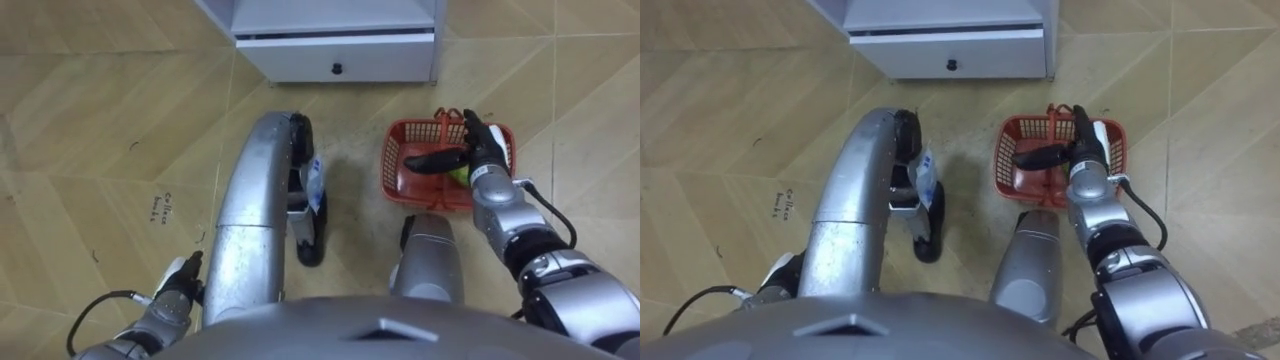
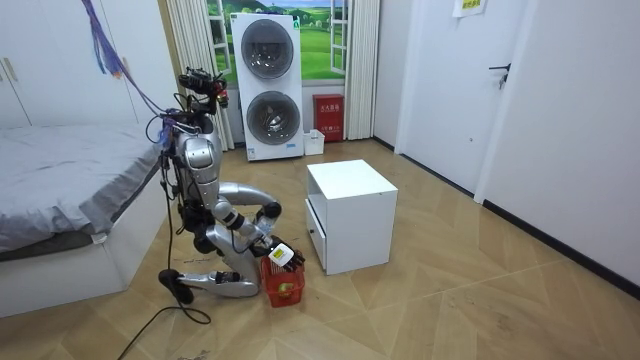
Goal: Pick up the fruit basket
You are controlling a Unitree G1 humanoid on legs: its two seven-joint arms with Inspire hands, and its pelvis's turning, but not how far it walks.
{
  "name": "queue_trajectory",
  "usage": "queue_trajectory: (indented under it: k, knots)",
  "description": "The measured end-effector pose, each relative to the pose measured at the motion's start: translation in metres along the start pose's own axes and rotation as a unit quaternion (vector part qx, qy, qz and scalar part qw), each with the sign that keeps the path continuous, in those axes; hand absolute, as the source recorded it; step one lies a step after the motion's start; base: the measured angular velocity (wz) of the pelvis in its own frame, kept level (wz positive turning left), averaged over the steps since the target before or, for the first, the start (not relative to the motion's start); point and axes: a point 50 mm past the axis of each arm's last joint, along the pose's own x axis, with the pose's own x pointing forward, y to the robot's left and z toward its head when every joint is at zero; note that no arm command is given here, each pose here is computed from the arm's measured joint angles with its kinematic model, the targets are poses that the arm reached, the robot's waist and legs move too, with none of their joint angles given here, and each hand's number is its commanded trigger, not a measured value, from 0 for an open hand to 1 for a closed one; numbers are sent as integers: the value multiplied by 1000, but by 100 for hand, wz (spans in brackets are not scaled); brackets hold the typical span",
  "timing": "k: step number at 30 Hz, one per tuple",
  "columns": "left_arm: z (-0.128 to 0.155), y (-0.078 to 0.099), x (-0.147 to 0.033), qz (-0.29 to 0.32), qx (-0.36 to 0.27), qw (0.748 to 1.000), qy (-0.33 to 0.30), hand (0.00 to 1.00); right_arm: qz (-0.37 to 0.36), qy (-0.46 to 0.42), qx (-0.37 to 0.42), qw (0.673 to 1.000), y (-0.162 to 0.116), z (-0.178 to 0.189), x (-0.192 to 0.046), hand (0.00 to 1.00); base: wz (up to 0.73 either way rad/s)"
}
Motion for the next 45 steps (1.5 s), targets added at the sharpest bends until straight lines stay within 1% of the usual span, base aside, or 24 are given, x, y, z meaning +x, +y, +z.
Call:
queue_trajectory:
  k: [4, 12, 13, 14, 15, 21, 25, 30, 45]
  knots:
    - [0, 0, 0, 0, -5, 1000, 1, 0, 5, 4, -5, 1000, 1, -2, 0, 0, 0]
    - [1, -3, 0, -4, -6, 1000, 1, 0, 13, 38, -11, 999, 0, -19, -2, 0, 0]
    - [1, -3, 0, -4, -6, 1000, 1, 0, 13, 40, -11, 999, 0, -19, -2, 9, 0]
    - [1, -3, 0, -4, -6, 1000, 1, 0, 13, 44, -10, 999, 0, -21, -2, 56, 0]
    - [1, -3, 0, -4, -6, 1000, 2, 0, 13, 51, -8, 999, 0, -24, -3, 100, 0]
    - [7, -3, 1, -8, -6, 1000, -3, 0, 24, 94, 7, 995, -1, -42, -6, 100, 0]
    - [12, -4, 3, -17, -9, 1000, -2, 0, 35, 99, 15, 994, 0, -43, -6, 100, 0]
    - [26, -4, 5, -25, -9, 1000, -12, 0, 44, 108, 13, 993, 2, -46, -7, 100, 0]
    - [25, -2, 6, -24, -7, 1000, -5, 0, 53, 105, 10, 993, 6, -43, -6, 100, 0]
